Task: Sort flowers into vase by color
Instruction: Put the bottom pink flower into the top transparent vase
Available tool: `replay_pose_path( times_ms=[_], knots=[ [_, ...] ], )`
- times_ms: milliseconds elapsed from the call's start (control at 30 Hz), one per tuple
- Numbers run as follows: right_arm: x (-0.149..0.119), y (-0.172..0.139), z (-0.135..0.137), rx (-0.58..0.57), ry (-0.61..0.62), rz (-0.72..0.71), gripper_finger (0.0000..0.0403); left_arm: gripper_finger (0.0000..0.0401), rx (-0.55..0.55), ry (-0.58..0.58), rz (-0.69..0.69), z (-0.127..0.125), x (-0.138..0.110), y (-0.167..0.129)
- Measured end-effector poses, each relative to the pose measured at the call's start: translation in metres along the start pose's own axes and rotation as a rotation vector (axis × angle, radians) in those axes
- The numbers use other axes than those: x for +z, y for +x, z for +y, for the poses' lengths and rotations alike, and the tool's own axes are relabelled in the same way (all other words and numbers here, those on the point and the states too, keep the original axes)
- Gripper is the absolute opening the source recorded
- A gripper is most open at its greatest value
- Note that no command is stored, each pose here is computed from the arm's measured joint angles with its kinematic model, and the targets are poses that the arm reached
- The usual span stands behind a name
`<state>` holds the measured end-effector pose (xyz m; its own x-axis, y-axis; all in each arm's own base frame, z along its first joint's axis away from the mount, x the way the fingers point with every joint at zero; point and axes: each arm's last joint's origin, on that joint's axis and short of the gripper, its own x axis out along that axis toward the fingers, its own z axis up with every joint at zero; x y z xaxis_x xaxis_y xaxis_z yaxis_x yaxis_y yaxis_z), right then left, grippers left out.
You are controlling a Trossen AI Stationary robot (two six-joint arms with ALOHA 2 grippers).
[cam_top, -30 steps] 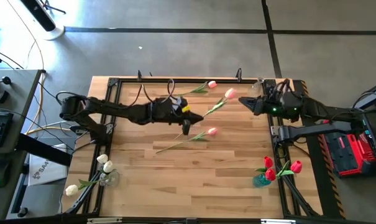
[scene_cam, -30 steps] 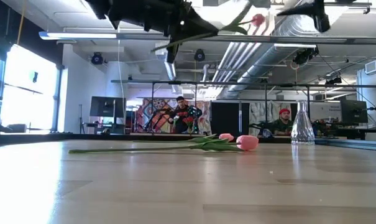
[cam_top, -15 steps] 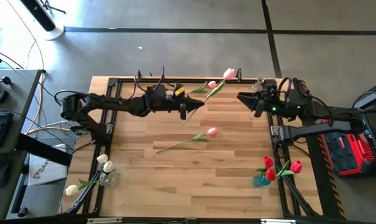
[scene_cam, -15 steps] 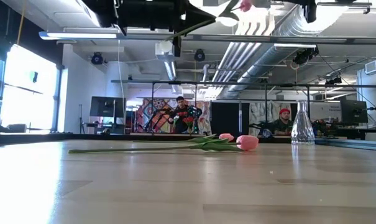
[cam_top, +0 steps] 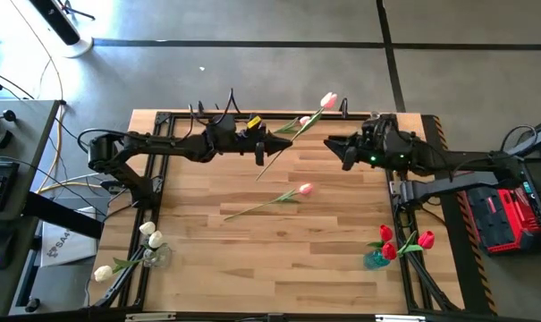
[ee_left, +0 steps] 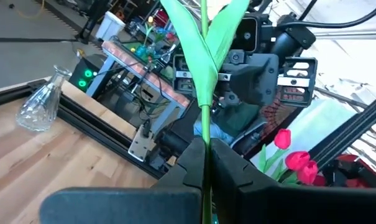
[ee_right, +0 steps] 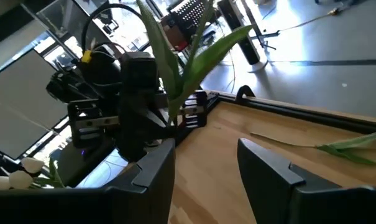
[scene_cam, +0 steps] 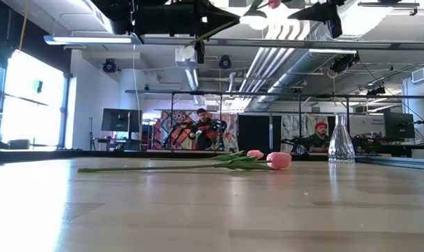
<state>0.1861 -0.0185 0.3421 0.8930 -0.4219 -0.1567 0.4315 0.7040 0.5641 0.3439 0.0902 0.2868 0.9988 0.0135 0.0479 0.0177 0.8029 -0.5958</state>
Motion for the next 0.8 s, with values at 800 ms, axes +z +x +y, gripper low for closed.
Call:
replay_pose_path(
  times_ms=[800],
  knots=[
    [0.020,0.048,-0.005,0.258,-0.038,-0.085,0.0162,0.0000,-0.088,0.159,-0.181,-0.003,0.058,0.014]
  ],
)
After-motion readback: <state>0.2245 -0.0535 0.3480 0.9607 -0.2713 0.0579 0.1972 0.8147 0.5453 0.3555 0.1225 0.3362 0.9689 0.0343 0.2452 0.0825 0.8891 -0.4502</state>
